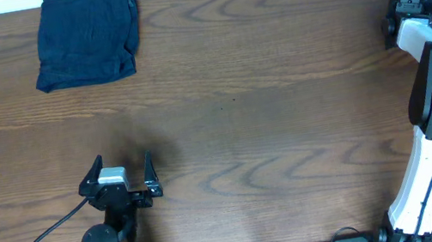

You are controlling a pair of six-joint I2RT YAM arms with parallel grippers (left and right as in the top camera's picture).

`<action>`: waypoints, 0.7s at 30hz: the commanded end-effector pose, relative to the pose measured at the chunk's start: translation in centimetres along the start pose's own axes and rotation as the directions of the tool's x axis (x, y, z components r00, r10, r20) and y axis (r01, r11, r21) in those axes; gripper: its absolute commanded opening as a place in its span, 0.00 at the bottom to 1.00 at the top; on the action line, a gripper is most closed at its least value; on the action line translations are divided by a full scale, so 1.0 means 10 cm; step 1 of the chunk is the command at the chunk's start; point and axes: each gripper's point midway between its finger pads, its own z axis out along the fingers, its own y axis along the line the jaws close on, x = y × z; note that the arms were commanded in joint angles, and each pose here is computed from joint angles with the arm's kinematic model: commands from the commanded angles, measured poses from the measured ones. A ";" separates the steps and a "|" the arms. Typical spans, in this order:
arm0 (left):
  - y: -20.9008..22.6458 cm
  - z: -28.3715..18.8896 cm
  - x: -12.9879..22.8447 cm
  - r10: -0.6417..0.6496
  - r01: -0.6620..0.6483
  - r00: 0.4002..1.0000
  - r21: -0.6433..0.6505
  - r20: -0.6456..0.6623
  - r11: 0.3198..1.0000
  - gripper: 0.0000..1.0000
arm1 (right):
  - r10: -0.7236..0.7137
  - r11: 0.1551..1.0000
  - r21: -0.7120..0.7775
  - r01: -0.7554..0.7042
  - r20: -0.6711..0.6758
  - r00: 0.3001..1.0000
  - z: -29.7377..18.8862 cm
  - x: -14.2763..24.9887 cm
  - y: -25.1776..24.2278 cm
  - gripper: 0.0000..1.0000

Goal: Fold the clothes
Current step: 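Grasp the top navy shorts with the right gripper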

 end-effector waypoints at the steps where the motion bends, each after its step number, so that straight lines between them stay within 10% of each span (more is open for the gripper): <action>1: -0.01 0.01 0.15 0.001 -0.001 0.999 0.009 -0.044 1.000 0.98 | 0.004 0.997 -0.078 -0.007 -0.032 0.999 0.15 0.18 0.29 0.70; 13: -0.01 0.01 0.15 0.001 -0.001 0.999 0.009 -0.044 1.000 0.98 | 0.081 0.980 -0.177 -0.086 -0.039 0.996 0.11 0.18 0.48 0.43; 21: -0.01 0.01 0.15 0.001 -0.001 0.999 0.009 -0.044 1.000 0.98 | 0.169 0.969 -0.173 -0.178 -0.060 0.984 0.05 0.17 0.51 0.01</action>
